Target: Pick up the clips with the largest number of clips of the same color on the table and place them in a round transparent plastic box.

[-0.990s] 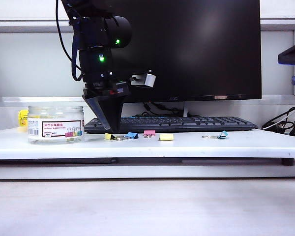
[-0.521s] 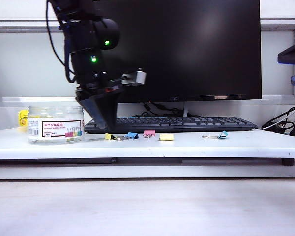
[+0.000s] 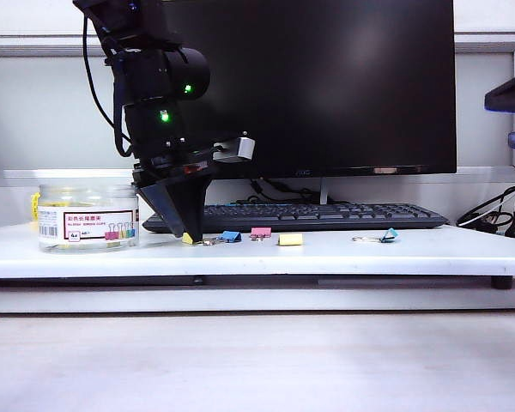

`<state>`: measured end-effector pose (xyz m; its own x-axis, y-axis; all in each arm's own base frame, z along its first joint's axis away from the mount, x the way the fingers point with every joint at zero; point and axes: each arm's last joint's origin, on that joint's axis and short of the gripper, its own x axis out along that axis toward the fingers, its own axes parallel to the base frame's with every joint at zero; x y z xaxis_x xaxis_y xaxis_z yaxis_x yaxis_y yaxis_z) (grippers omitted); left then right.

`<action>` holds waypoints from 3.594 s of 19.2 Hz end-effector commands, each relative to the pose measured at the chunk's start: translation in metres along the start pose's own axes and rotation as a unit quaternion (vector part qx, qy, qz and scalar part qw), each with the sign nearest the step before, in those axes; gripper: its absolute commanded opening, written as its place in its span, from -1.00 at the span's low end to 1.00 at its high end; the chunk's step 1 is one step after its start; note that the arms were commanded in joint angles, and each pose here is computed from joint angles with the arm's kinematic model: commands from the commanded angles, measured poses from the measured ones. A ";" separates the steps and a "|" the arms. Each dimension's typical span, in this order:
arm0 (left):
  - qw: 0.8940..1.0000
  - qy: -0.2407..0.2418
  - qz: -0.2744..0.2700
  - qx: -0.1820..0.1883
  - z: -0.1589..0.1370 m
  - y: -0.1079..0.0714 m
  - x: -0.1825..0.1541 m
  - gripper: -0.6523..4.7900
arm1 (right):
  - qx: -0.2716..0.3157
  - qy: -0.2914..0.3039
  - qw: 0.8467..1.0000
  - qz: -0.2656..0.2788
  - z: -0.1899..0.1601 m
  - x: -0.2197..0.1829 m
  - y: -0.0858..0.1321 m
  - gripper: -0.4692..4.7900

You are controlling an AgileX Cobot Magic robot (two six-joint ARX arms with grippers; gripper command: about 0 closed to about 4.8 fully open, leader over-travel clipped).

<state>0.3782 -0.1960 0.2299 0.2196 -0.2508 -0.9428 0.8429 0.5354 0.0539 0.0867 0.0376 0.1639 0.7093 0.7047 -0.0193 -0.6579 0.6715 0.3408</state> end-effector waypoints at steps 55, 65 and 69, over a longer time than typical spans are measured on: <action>0.997 0.051 0.046 0.036 0.024 -0.008 -0.009 0.48 | -0.001 -0.005 1.000 0.004 0.002 0.000 0.001 0.18; 0.996 0.071 0.036 0.035 0.018 -0.010 0.004 0.49 | -0.001 -0.005 1.000 0.004 0.002 0.000 0.001 0.18; 0.997 0.065 0.038 0.035 0.019 -0.009 0.006 0.47 | -0.002 -0.005 1.000 0.004 0.002 0.000 0.001 0.18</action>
<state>0.3801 -0.2162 0.2306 0.2115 -0.0946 -0.9728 0.8599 0.4911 0.1392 0.0867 0.0376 0.1639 0.7098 0.7041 -0.0193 -0.6574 0.6721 0.3408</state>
